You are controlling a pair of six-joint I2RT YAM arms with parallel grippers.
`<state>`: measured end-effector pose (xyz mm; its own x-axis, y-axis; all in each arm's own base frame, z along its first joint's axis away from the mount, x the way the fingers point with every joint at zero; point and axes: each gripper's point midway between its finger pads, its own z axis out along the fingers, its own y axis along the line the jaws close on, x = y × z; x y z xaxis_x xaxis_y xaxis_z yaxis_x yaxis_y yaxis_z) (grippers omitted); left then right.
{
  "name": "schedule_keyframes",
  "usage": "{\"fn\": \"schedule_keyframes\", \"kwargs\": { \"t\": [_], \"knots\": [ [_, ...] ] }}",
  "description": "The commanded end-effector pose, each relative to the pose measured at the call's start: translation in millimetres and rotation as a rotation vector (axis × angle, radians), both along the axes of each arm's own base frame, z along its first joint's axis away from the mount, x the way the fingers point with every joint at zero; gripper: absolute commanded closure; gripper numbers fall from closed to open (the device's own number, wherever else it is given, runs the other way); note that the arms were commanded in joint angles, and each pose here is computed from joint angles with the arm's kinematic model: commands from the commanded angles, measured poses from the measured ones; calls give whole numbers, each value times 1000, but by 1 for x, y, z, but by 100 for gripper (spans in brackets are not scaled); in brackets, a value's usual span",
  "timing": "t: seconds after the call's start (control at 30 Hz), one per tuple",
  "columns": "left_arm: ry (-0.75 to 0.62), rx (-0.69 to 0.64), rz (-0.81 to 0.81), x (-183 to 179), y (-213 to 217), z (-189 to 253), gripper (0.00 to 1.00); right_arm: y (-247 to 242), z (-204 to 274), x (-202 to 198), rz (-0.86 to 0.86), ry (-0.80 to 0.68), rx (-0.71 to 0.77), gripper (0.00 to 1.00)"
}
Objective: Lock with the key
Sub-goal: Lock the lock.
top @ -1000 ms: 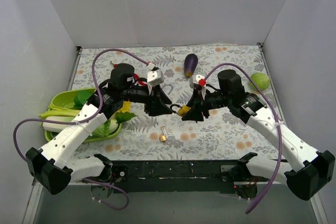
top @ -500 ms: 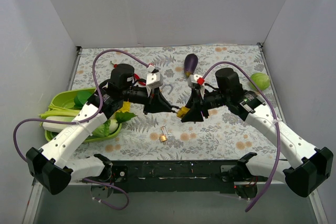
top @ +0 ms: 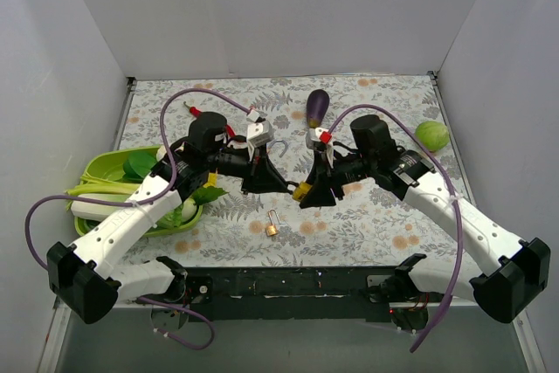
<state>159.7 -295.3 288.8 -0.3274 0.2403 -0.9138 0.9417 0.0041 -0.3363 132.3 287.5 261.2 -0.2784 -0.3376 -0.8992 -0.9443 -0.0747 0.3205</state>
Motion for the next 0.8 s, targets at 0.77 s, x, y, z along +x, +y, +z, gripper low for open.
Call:
{"fn": "schedule_keyframes", "kwargs": {
  "t": [0.77],
  "knots": [
    [171,-49,-74,-49,-24,-20,100,34,56,-1,128,-195,186,99]
  ]
}}
